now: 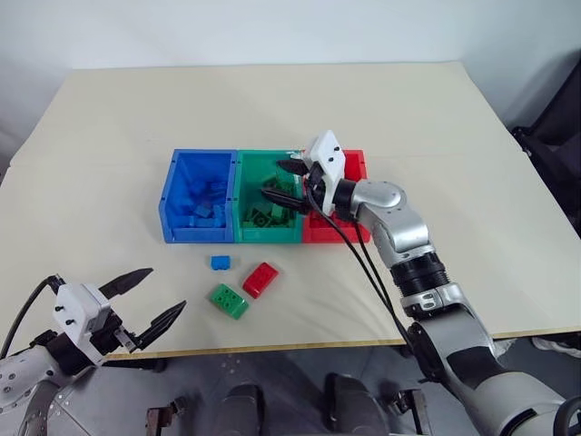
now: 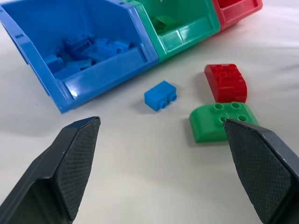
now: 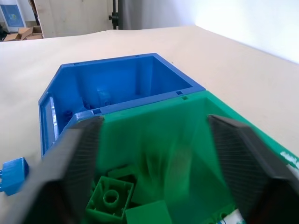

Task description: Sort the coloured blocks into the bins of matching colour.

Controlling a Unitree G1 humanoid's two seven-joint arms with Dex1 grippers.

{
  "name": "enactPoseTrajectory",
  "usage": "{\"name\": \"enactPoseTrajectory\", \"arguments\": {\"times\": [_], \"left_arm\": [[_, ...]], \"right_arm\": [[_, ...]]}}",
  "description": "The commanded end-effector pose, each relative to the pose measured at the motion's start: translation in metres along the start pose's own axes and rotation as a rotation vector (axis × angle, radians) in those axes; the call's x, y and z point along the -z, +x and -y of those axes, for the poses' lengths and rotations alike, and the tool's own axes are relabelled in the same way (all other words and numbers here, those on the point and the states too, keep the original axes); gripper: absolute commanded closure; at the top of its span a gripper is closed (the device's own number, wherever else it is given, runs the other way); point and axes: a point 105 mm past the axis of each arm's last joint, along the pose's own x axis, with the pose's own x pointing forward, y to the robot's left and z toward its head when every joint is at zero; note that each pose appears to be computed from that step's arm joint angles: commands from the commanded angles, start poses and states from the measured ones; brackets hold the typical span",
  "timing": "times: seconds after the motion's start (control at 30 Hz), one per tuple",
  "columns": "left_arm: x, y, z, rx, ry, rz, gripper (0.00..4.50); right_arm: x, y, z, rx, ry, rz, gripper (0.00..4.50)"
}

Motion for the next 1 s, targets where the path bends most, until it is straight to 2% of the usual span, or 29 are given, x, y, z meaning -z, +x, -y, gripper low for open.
{"name": "enactPoseTrajectory", "arguments": {"times": [0.03, 0.23, 0.37, 0.47, 0.6, 0.77, 0.9, 1.0], "left_arm": [[-0.009, 0.002, 0.003, 0.015, 0.017, 0.016, 0.0], [-0.006, 0.002, -0.002, 0.048, 0.003, -0.021, 0.0], [-0.005, 0.005, -0.002, 0.077, -0.034, -0.044, 0.0], [-0.003, 0.011, -0.001, 0.106, -0.012, -0.079, 0.0], [-0.007, 0.015, 0.0, 0.165, 0.015, -0.111, 0.0], [-0.02, 0.043, 0.013, 0.281, -0.002, -0.131, 0.0], [-0.021, 0.073, 0.034, 0.372, -0.036, -0.262, 0.0], [-0.025, 0.092, 0.046, 0.394, 0.002, -0.334, 0.0]], "right_arm": [[-0.021, -0.015, -0.002, -0.059, -0.045, 0.106, 0.01], [-0.008, -0.091, -0.012, -0.168, -0.079, 0.134, 0.01], [0.012, -0.14, -0.026, -0.267, -0.104, 0.035, 0.01], [0.023, -0.175, -0.025, -0.205, -0.064, -0.03, 0.01], [0.03, -0.193, -0.039, -0.237, -0.086, -0.095, 0.01], [0.035, -0.202, -0.046, -0.241, -0.081, -0.128, 0.01], [0.032, -0.2, -0.04, -0.186, -0.084, -0.119, 0.01], [0.034, -0.201, -0.044, -0.177, -0.073, -0.131, 0.01]]}}
